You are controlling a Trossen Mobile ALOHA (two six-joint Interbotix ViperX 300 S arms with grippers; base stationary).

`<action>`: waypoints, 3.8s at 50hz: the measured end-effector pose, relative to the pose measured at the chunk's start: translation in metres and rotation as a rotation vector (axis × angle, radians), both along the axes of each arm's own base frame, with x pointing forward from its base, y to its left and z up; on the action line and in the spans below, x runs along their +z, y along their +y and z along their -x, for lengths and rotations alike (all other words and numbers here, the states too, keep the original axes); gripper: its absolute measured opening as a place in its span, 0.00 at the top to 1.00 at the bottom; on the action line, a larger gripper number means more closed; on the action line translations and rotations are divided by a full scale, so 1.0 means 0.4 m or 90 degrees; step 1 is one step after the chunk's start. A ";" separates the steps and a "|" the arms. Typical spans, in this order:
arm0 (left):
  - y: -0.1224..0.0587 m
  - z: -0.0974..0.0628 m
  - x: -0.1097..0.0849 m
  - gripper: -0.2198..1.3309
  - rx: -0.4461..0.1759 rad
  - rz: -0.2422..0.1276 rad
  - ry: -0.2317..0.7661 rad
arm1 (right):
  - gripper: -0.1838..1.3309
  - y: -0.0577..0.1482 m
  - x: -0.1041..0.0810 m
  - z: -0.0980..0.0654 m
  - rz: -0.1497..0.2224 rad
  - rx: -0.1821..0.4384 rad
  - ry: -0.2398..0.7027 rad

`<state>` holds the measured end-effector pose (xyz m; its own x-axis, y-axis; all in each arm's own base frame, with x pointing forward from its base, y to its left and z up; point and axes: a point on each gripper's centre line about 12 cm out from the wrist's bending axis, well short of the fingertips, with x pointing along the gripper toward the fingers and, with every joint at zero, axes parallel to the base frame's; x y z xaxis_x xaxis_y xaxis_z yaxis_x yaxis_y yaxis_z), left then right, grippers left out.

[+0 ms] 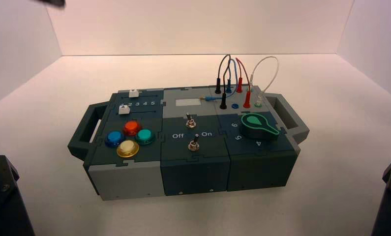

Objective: Move the bottom slider to position 4.

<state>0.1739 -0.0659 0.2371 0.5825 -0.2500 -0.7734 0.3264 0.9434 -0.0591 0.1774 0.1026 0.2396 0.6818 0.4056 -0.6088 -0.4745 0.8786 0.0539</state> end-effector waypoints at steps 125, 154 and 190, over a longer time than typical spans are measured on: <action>-0.179 -0.108 -0.369 0.96 -0.019 -0.091 0.461 | 0.97 0.209 -0.071 -0.071 0.068 0.124 0.142; -0.218 -0.091 -0.366 0.96 -0.045 -0.090 0.467 | 0.97 0.209 -0.071 -0.071 0.069 0.125 0.142; -0.233 -0.090 -0.364 0.96 -0.059 -0.093 0.464 | 0.97 0.208 -0.071 -0.072 0.071 0.125 0.139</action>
